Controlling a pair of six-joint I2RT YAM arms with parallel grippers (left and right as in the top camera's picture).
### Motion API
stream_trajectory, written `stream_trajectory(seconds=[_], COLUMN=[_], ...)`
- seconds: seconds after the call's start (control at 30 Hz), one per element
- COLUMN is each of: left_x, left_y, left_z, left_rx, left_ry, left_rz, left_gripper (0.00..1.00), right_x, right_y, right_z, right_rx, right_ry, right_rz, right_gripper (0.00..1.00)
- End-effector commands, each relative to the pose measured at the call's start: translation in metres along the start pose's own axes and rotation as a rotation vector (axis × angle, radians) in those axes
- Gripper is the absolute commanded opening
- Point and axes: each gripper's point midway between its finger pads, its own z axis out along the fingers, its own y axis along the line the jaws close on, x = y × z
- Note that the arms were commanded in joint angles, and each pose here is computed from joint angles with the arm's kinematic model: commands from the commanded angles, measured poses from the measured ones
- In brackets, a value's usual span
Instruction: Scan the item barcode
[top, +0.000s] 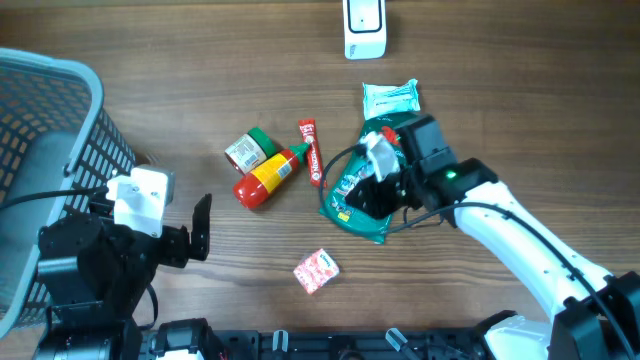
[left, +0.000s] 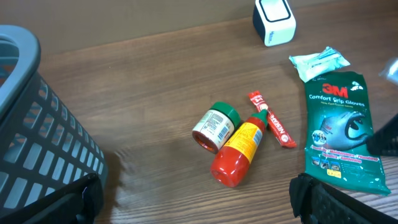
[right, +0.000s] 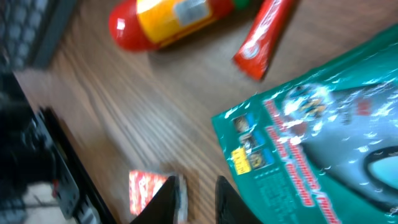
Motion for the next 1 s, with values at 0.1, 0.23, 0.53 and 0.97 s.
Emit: stream_trajectory(seconds=[0.1, 0.23, 0.53, 0.97], left_x=[0.000, 0.000, 0.000, 0.000], left_y=[0.001, 0.001, 0.001, 0.001], left_z=[0.000, 0.000, 0.000, 0.000], left_rx=[-0.003, -0.003, -0.003, -0.003], left_ry=[0.000, 0.000, 0.000, 0.000], left_rz=[0.013, 0.013, 0.013, 0.013], left_gripper=[1.00, 1.00, 1.00, 1.00], right_x=[0.046, 0.074, 0.087, 0.085], right_y=[0.018, 0.033, 0.033, 0.035], right_z=[0.025, 0.054, 0.085, 0.103], right_rx=[0.051, 0.000, -0.022, 0.042], right_ry=[0.203, 0.325, 0.378, 0.357], right_rz=[-0.368, -0.455, -0.479, -0.505], right_gripper=[0.51, 0.54, 0.86, 0.89])
